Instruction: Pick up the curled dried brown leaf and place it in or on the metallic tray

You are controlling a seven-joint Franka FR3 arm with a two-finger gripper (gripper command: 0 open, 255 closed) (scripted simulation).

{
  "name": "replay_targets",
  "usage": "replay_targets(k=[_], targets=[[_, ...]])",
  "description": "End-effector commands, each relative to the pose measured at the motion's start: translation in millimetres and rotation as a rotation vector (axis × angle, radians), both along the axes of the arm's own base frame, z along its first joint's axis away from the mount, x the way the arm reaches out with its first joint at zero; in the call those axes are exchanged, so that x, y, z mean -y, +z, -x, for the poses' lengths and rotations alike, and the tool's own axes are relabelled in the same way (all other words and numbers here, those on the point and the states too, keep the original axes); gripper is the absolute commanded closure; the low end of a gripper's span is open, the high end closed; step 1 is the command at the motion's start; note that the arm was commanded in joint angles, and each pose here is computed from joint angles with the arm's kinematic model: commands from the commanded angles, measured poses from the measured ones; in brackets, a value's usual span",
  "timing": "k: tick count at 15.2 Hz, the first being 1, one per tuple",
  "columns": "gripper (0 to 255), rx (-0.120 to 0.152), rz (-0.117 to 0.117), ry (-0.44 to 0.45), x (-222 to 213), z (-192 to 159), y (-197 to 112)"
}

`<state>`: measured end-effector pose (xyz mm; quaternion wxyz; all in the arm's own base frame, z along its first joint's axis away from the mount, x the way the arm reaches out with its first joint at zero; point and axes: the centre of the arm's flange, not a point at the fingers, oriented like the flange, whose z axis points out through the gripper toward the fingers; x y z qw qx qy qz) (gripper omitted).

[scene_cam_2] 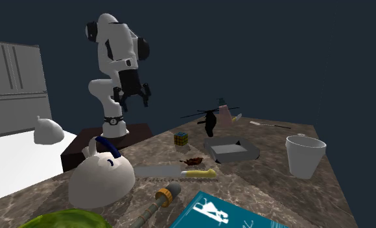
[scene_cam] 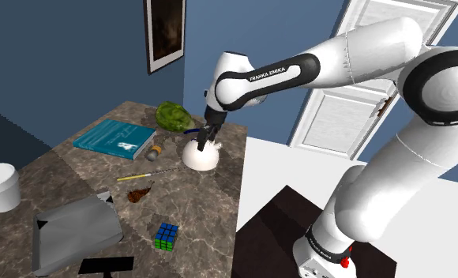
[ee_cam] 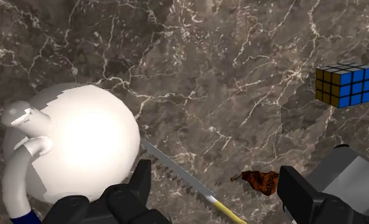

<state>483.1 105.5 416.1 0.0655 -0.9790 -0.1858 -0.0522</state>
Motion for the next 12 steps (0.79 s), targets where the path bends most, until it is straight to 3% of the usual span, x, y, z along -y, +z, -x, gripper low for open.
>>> replay_targets(k=[1,12], targets=[[0,-0.002,-0.016,0.034,-12.5,-15.3,-19.0],[0,-0.019,-0.104,0.218,-90.9,-82.6,-116.4]])
